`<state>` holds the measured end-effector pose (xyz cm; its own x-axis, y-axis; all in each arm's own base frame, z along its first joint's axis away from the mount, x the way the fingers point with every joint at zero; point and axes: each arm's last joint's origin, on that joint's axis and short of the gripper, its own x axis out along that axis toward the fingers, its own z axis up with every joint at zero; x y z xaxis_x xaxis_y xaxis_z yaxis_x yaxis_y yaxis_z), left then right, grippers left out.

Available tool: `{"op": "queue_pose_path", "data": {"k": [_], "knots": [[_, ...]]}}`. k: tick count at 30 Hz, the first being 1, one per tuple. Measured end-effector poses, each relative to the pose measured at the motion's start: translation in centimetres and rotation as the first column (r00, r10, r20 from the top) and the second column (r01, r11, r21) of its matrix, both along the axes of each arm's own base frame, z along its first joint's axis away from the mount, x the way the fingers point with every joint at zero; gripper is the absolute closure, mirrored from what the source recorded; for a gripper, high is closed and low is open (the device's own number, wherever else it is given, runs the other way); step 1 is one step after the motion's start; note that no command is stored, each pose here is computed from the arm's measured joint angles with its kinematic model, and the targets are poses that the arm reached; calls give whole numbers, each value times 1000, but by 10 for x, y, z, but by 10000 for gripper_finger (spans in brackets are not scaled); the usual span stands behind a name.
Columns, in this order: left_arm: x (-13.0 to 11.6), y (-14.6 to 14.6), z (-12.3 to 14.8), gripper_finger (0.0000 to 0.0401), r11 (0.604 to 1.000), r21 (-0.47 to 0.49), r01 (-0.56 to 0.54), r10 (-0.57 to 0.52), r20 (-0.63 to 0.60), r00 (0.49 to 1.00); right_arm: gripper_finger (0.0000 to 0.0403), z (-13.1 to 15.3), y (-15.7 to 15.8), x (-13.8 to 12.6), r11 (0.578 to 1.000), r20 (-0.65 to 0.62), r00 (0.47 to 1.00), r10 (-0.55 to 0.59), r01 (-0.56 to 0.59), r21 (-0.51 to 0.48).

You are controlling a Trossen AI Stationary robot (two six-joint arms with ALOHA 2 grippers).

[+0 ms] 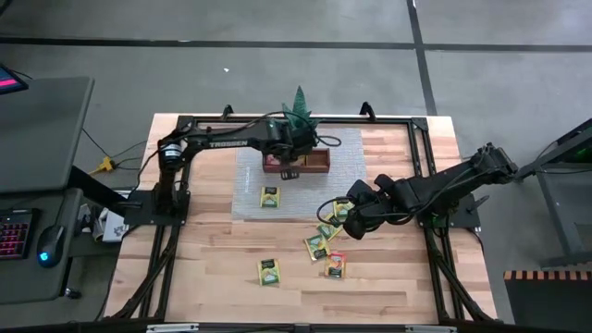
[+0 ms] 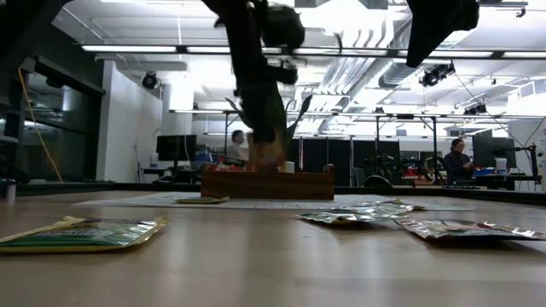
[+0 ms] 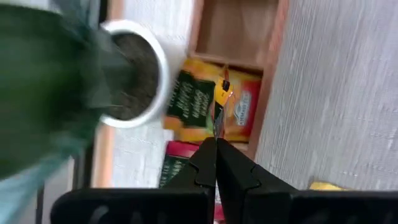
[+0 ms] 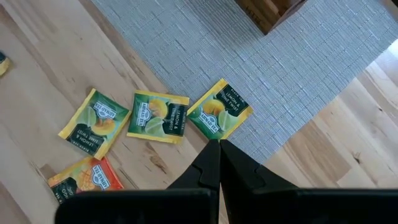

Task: Pick & Place Tea
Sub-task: Put the orange tea bag into the middle section of the wooden organizer

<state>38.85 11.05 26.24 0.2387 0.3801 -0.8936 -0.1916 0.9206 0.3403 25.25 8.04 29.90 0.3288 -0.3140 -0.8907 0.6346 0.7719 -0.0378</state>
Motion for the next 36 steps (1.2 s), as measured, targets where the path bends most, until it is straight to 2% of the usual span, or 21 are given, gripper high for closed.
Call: {"op": "queue_pose_path", "data": {"k": [2, 5, 8, 12, 29, 32, 36], "knots": [[-1, 0, -7, 401, 1000, -12, 2, -2, -37, 999, 403, 0, 0, 0, 1000, 0, 1000, 1, -1, 1], [5, 1, -8, 401, 1000, -4, 2, -2, -4, 1000, 403, 0, 0, 0, 1000, -1, 1000, 1, -1, 3], [3, 1, -17, 401, 1000, -13, -3, 2, -57, 998, 403, 0, 0, 0, 1000, -1, 1000, 2, -2, 3], [4, 1, -12, 401, 1000, 2, -7, 7, -24, 1000, 403, 0, 0, 0, 1000, -2, 1000, 4, -4, 3], [5, 2, -13, 400, 998, 18, 56, -55, -51, 997, 403, 0, 0, 0, 1000, -6, 1000, 18, -18, -2], [5, 2, -12, 389, 998, 24, 58, -57, -50, 997, 403, 0, 0, 0, 1000, -6, 1000, 18, -18, -2], [5, 2, -12, 348, 998, 27, 57, -55, -51, 997, 403, 0, 0, 0, 1000, -6, 1000, 18, -18, -2]]}}
